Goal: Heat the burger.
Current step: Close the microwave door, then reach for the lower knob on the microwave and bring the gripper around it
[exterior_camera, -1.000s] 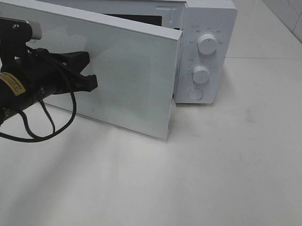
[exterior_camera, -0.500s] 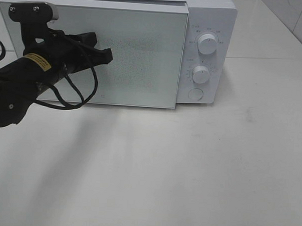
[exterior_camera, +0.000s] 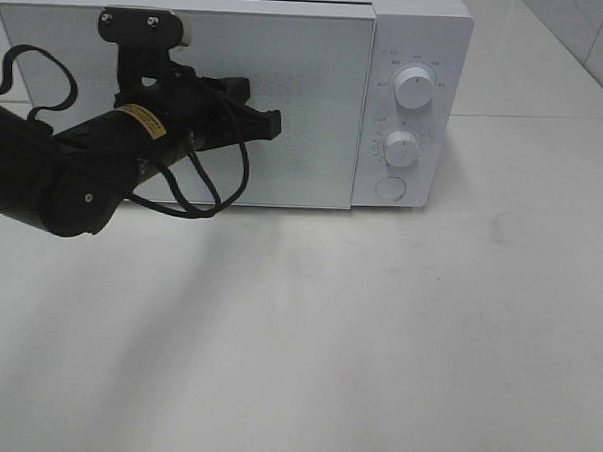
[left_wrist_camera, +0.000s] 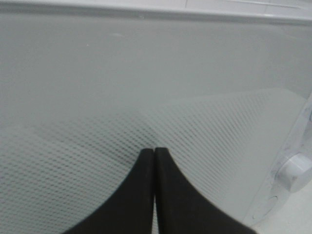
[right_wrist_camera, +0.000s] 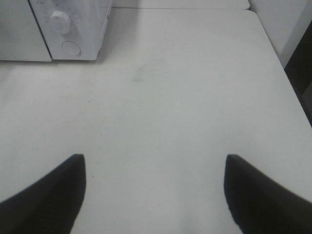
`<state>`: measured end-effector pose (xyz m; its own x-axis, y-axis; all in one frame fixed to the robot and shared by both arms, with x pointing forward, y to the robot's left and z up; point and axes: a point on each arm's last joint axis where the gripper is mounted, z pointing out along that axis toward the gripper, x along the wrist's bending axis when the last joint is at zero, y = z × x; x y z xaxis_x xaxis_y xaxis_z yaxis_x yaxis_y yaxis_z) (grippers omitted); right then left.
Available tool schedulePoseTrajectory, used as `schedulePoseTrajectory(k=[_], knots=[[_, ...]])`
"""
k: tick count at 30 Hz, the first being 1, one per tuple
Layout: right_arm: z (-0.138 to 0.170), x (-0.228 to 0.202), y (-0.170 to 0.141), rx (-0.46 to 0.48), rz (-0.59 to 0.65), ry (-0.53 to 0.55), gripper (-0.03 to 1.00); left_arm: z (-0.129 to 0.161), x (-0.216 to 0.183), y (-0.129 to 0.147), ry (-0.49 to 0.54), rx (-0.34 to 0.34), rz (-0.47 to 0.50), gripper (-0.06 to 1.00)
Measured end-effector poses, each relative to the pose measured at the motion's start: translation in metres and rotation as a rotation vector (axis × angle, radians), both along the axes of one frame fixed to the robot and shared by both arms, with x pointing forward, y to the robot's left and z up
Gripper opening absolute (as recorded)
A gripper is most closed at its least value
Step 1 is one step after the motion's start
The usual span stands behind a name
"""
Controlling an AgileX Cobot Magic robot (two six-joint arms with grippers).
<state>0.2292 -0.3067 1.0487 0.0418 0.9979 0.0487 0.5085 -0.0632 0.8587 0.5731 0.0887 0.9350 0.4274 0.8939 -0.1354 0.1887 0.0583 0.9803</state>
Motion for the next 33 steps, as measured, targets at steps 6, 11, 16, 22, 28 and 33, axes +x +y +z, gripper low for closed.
schedulePoseTrajectory(k=[6, 11, 16, 22, 28, 33], knots=[[0.0, 0.0, 0.0, 0.0, 0.0, 0.0, 0.76, -0.001, 0.008, -0.018, 0.005, 0.023, -0.02, 0.0], [0.0, 0.0, 0.0, 0.0, 0.0, 0.0, 0.76, -0.001, 0.011, -0.03, 0.027, 0.021, -0.037, 0.0], [0.0, 0.0, 0.0, 0.0, 0.0, 0.0, 0.76, 0.001, 0.007, -0.034, 0.042, 0.005, -0.03, 0.0], [0.0, 0.0, 0.0, 0.0, 0.0, 0.0, 0.76, -0.002, -0.008, -0.025, 0.064, -0.031, 0.026, 0.0], [0.0, 0.0, 0.0, 0.0, 0.0, 0.0, 0.76, -0.005, -0.035, -0.009, 0.123, 0.0, 0.026, 0.0], [0.0, 0.0, 0.0, 0.0, 0.0, 0.0, 0.76, -0.001, -0.054, 0.004, 0.209, 0.062, 0.005, 0.0]])
